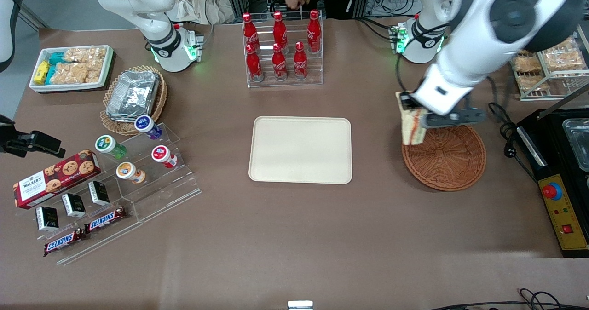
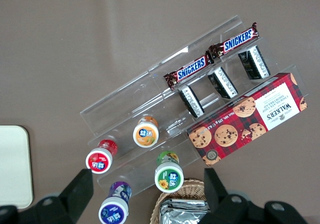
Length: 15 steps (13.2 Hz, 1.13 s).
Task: Place sandwich from basket to tray
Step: 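Carry the sandwich over the cream tray with the left gripper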
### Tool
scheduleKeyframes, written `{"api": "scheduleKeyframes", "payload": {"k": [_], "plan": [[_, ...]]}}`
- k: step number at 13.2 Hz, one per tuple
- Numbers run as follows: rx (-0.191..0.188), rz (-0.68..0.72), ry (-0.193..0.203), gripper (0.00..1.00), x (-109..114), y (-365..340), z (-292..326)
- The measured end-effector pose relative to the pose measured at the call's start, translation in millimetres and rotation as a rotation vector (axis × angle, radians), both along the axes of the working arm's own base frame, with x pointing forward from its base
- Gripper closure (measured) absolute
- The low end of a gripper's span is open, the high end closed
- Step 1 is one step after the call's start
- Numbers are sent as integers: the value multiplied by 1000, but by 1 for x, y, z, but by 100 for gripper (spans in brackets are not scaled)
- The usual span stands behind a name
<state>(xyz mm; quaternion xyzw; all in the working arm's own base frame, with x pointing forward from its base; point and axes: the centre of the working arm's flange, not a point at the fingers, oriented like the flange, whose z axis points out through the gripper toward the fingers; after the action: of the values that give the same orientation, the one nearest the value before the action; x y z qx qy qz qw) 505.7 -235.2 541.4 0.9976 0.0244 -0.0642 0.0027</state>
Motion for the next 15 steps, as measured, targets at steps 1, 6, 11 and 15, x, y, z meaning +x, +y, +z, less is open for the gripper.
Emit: {"api": "scheduleKeyframes", "payload": {"k": [1, 6, 11, 15], "plan": [[7, -32, -7, 79, -4, -19, -12], [23, -14, -75, 79, -12, -90, -93], [40, -8, -93, 79, -21, -134, -197], [48, -68, -69, 79, -41, -152, -247]]}}
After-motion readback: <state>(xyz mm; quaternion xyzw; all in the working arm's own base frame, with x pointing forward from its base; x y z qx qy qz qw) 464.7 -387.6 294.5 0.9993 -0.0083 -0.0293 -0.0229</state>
